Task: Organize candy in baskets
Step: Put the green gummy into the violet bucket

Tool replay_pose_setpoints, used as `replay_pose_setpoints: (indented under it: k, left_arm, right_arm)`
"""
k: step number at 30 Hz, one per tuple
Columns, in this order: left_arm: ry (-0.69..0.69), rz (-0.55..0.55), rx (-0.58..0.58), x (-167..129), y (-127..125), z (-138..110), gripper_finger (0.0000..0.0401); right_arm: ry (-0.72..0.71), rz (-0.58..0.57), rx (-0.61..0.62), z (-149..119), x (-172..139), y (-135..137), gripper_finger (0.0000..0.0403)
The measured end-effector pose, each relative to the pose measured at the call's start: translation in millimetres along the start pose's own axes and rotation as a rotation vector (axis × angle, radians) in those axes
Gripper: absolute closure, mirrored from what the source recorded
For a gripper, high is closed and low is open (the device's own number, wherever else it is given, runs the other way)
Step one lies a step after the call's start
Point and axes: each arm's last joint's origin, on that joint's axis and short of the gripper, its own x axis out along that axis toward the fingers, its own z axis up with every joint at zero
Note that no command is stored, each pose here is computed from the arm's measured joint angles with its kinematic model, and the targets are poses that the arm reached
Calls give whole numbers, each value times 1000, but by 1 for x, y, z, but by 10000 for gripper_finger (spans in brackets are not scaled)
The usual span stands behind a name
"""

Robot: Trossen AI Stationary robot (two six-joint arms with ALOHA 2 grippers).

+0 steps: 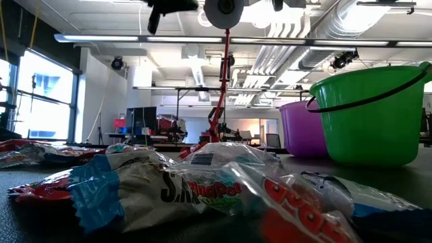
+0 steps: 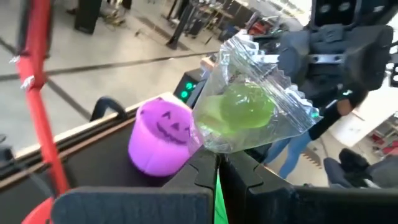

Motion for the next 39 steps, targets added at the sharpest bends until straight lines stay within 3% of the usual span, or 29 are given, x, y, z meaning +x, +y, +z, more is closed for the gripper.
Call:
replay_pose_setpoints:
  k: [8,17,29,39]
  left_arm:
    - [-52,-33,88,12,-27,21,401]
    - [3,-103,146,39,-51,22,401]
    - [25,-169,146,52,-64,26,401]
    - [18,-162,128,52,-64,27,401]
  right_arm:
    - [-20,11,-27,1,0,2,272]
    - [-41,-23,-43,2,0,1,272]
    - [-12,-10,-225,-3,1,6,271]
    - [-8,5,-244,-4,1,8,217]
